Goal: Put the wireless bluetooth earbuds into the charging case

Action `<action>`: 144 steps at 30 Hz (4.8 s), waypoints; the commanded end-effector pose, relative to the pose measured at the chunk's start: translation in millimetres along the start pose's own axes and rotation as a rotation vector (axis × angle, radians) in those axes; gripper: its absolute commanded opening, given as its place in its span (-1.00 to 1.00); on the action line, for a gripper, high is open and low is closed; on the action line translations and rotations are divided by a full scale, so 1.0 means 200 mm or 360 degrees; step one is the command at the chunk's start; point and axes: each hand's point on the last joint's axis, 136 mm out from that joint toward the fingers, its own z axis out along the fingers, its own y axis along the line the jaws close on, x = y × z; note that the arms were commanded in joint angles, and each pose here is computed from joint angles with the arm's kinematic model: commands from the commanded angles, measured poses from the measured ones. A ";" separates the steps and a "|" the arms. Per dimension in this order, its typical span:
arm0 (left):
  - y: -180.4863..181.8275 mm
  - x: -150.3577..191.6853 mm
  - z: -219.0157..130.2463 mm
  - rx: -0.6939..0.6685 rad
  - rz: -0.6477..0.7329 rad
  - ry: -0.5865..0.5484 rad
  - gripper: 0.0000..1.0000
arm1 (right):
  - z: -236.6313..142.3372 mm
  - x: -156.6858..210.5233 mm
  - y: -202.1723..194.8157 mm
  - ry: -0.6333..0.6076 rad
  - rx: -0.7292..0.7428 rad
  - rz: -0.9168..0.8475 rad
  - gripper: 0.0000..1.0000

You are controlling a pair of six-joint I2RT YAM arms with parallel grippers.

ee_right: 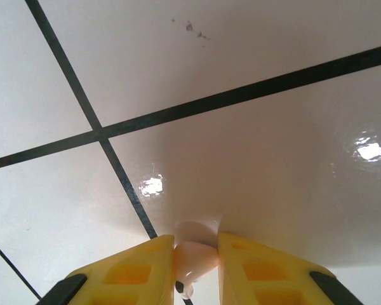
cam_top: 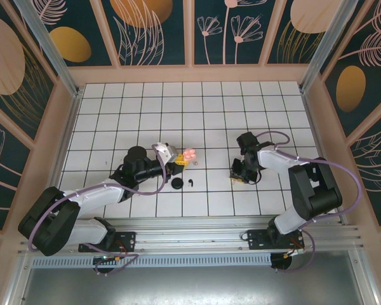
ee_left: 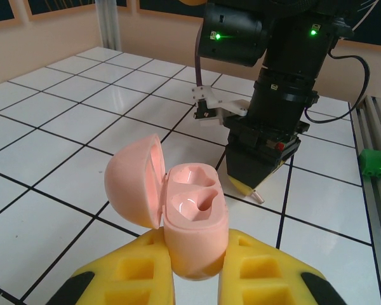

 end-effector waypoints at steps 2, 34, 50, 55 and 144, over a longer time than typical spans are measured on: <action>0.00 -0.03 0.00 0.0001 0.0005 -0.0014 -0.80 | 0.01 -0.01 0.00 -0.0012 -0.0007 -0.0009 -0.59; -0.03 -0.14 0.27 0.0049 0.0132 -0.0284 -0.83 | -0.84 -0.23 0.59 -0.0991 -0.0956 -0.0207 -0.63; -0.03 -0.17 0.29 0.0036 0.0172 -0.0297 -0.83 | -0.96 -0.07 0.84 -0.1078 -0.1137 -0.0511 -0.63; -0.03 -0.17 0.29 0.0035 0.0169 -0.0297 -0.84 | -1.00 -0.06 0.85 -0.1119 -0.1156 -0.0533 -0.62; -0.02 -0.31 0.24 -0.0026 0.0120 -0.0381 -0.83 | -1.10 0.02 0.86 -0.1170 -0.1192 -0.0728 -0.28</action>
